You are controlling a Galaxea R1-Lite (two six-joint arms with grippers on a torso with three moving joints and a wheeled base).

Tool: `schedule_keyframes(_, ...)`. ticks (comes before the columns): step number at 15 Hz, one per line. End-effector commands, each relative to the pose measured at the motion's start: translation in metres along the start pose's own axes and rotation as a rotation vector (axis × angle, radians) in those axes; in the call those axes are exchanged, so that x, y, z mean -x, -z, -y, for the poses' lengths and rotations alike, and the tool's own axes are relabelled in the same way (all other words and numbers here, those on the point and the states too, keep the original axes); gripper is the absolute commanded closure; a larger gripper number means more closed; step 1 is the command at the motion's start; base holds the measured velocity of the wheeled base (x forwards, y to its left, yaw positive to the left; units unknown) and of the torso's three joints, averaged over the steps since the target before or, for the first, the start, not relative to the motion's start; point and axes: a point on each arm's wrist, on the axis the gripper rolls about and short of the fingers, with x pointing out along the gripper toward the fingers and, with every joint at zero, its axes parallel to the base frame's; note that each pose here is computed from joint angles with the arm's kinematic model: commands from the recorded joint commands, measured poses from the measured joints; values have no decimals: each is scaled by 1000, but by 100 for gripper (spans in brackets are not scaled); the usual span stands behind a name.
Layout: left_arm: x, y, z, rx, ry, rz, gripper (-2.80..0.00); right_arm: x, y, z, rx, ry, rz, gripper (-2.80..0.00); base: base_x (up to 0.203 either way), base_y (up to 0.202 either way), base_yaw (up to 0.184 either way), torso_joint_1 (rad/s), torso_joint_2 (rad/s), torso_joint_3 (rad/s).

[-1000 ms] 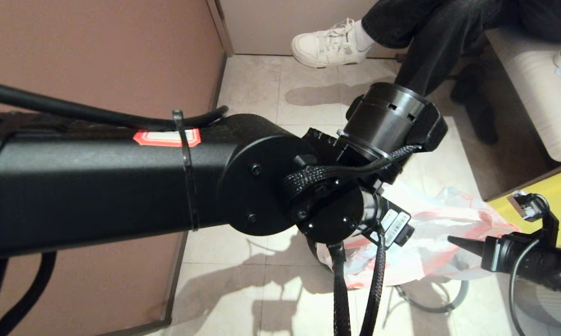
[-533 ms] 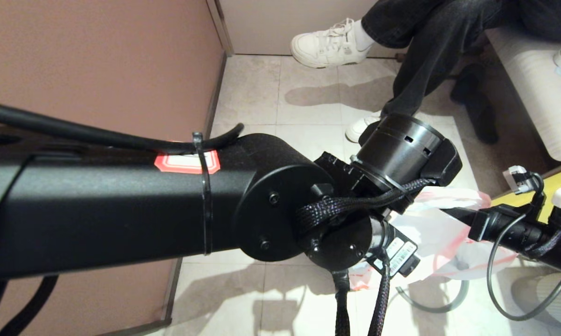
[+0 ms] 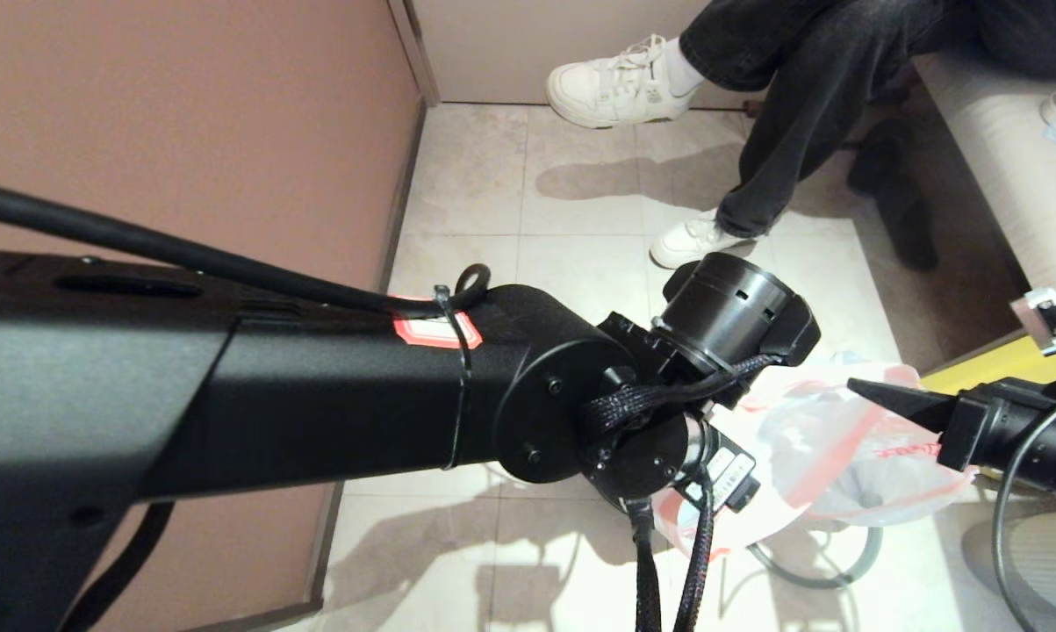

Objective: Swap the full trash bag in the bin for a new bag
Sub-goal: Put the new garbage bag on the trash can

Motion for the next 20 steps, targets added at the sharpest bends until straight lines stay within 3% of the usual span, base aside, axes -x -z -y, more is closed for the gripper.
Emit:
schedule_keyframes(1,-18,3,1,2,-15,-20,-280,-4,-14,-26,54,-92,24,0,0,0,0,0,0,0)
schedule_keyframes(5,-31,-1,-11,34,-85,-5,-280,-9,-60,-29,136,-67,93,0,0,0,0,0,0,0)
schedule_keyframes(9,-33,1,-17,42,-97,-15,-280,-10,-62,-22,156,43,110,0,0,0,0,0,0,0)
schedule_keyframes(13,-42,11,-26,66,-134,-50,-280,-12,-58,-19,118,115,59,0,0,0,0,0,0,0)
schedule_keyframes(14,-44,10,-30,92,-145,-35,0,-15,-63,-18,125,159,62,0,0,0,0,0,0,0)
schedule_keyframes(17,-45,11,-45,150,-202,-34,0,-30,-68,-19,122,338,11,0,0,0,0,0,0,0)
schedule_keyframes(20,-49,17,-55,223,-225,-51,0,-30,-66,-34,110,426,-140,0,0,0,0,0,0,0)
